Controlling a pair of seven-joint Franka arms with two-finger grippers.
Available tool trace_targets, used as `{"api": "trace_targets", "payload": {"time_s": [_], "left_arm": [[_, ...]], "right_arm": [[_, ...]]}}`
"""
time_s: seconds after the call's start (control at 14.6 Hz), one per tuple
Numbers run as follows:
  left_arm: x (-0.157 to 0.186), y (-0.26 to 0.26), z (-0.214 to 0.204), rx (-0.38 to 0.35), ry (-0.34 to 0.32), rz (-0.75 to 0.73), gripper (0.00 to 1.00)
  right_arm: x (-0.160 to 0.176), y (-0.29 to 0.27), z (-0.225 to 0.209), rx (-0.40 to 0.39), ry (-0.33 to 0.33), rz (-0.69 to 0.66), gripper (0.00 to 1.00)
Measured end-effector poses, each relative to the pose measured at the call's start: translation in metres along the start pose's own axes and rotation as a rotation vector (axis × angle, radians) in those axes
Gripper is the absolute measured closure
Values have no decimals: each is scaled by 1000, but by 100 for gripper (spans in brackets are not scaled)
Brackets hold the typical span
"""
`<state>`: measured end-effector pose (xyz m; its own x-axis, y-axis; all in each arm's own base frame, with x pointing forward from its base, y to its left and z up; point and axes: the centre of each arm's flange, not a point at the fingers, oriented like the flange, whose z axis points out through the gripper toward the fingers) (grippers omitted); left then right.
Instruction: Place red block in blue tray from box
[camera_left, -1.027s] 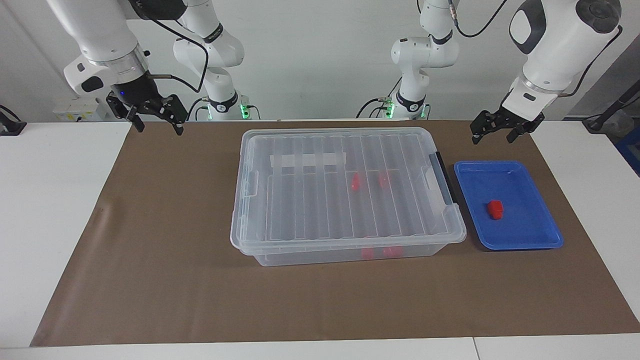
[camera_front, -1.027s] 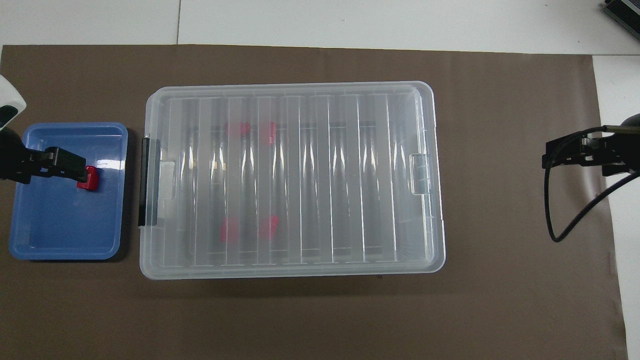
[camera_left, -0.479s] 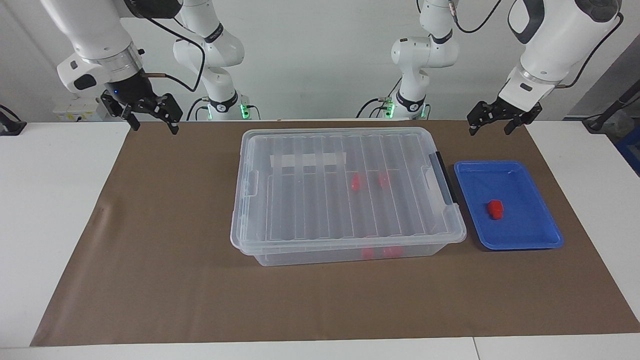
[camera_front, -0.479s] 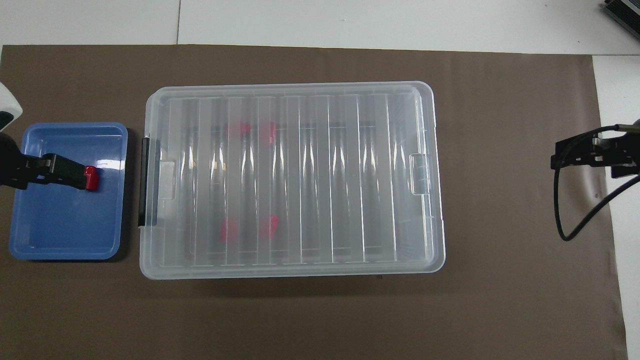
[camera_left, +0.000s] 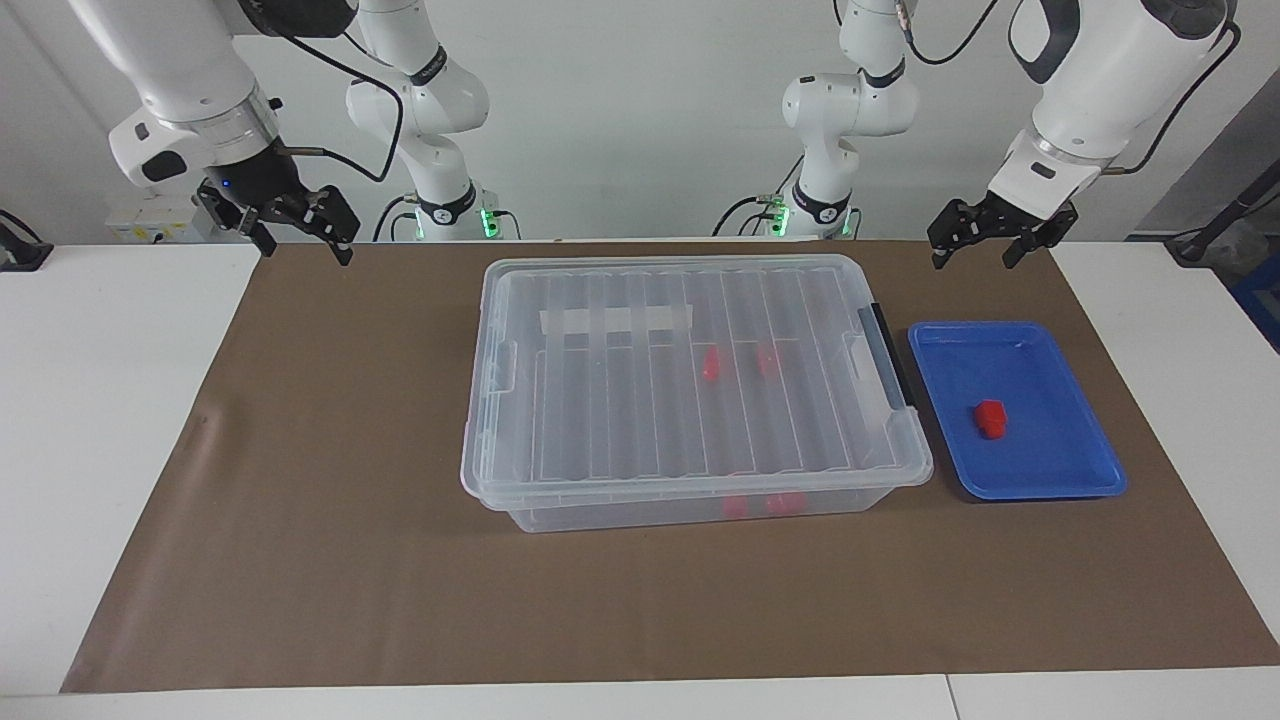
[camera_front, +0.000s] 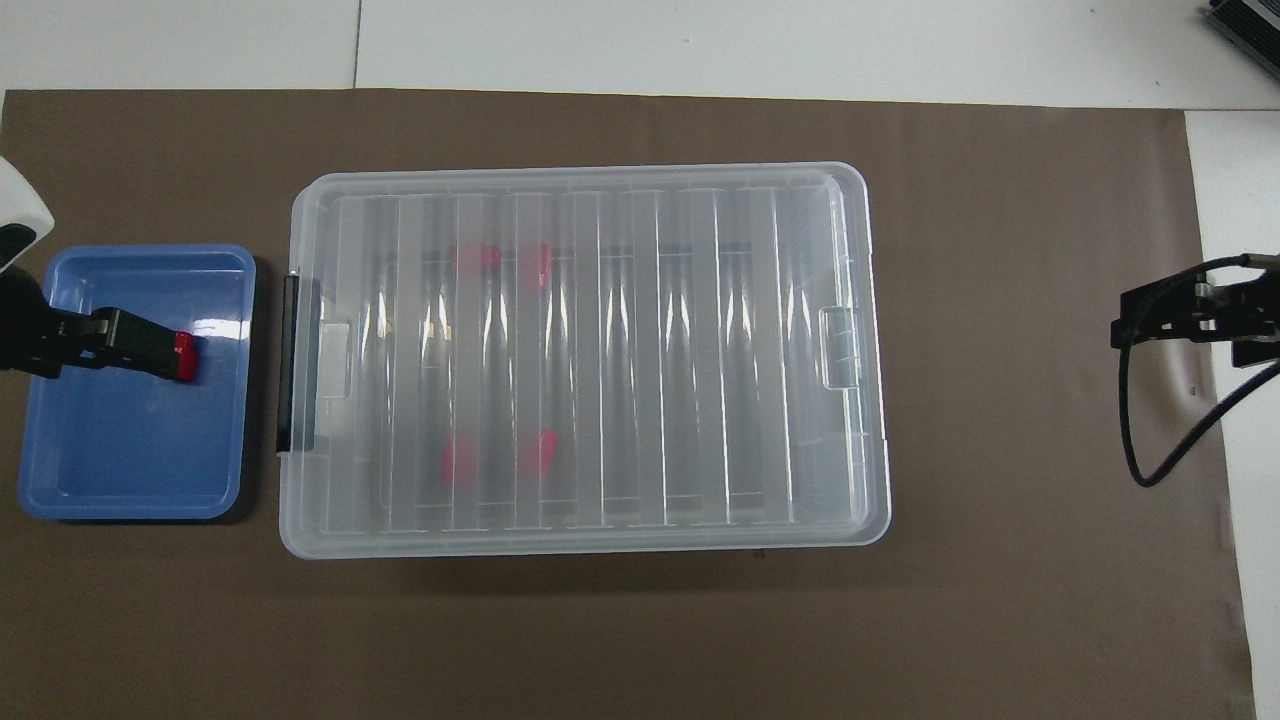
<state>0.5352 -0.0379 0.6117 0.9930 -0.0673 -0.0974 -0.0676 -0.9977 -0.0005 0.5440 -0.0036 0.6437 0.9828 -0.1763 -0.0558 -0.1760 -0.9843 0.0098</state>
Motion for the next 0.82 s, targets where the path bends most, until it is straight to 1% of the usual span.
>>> {"api": "trace_targets", "payload": {"time_s": [0.34, 0.82], "left_arm": [[0, -2, 0, -1, 0, -5, 0], [0, -2, 0, -1, 0, -5, 0]], "right_arm": [[0, 0, 0, -23, 3, -2, 0], [-5, -9, 1, -30, 2, -21, 0]]}}
